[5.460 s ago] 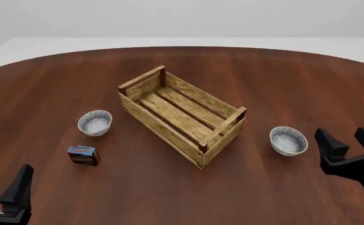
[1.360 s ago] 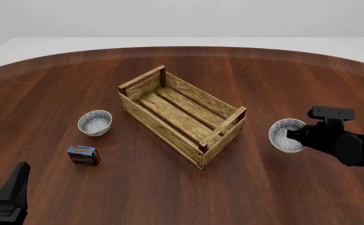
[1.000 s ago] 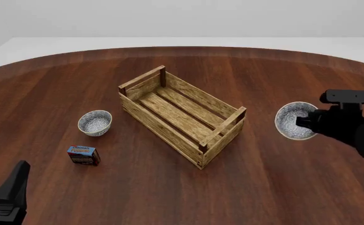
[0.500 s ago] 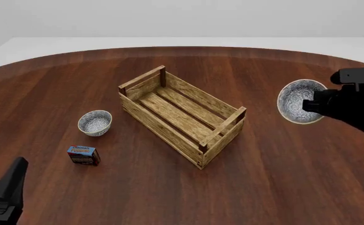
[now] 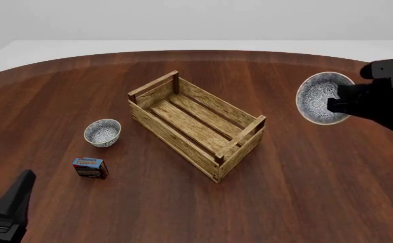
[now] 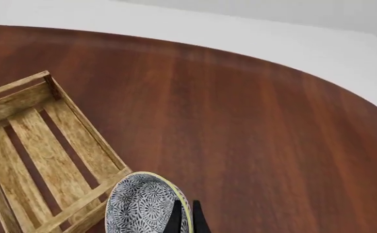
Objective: Stack the right bowl on the left bowl and place them in the tray.
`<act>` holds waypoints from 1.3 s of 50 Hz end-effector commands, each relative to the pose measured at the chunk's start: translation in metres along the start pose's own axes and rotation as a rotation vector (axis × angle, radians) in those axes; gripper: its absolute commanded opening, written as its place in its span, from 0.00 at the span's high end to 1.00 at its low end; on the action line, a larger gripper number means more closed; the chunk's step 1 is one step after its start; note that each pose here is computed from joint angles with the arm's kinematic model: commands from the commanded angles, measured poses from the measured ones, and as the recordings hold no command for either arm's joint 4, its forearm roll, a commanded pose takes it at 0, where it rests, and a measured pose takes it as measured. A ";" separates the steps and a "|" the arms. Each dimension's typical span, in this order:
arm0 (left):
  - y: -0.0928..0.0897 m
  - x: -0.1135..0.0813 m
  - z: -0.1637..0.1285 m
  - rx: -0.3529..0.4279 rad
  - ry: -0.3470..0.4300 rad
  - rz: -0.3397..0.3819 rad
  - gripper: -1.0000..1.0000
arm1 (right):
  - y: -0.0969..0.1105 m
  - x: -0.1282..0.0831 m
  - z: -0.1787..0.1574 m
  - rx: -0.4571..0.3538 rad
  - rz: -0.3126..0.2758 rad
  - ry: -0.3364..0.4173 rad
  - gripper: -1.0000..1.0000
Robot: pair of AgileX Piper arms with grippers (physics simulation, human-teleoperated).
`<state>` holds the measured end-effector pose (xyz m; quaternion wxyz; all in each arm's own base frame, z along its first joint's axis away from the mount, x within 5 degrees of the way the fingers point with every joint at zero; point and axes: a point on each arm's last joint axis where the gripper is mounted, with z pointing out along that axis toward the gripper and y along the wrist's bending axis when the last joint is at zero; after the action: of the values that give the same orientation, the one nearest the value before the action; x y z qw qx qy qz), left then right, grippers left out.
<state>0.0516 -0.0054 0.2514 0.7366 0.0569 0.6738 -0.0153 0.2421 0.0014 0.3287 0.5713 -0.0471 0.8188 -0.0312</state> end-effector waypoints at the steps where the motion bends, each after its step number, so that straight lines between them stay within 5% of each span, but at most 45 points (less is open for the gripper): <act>1: 0.000 -0.005 0.008 0.010 -0.010 -0.002 0.00 | 0.006 0.005 0.009 -0.025 0.033 0.012 1.00; 37: -0.028 -0.056 0.052 0.307 -0.043 0.022 0.00 | 0.053 -0.011 0.023 -0.192 -0.097 0.021 1.00; 65: -0.052 -0.070 0.091 0.386 -0.025 -0.004 0.00 | 0.072 -0.018 0.020 -0.259 -0.176 0.019 1.00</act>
<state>0.1167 -0.0632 0.3245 0.7226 0.2088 0.6452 -0.1342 0.2570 0.0709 0.3445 0.5609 -0.1948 0.8045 0.0150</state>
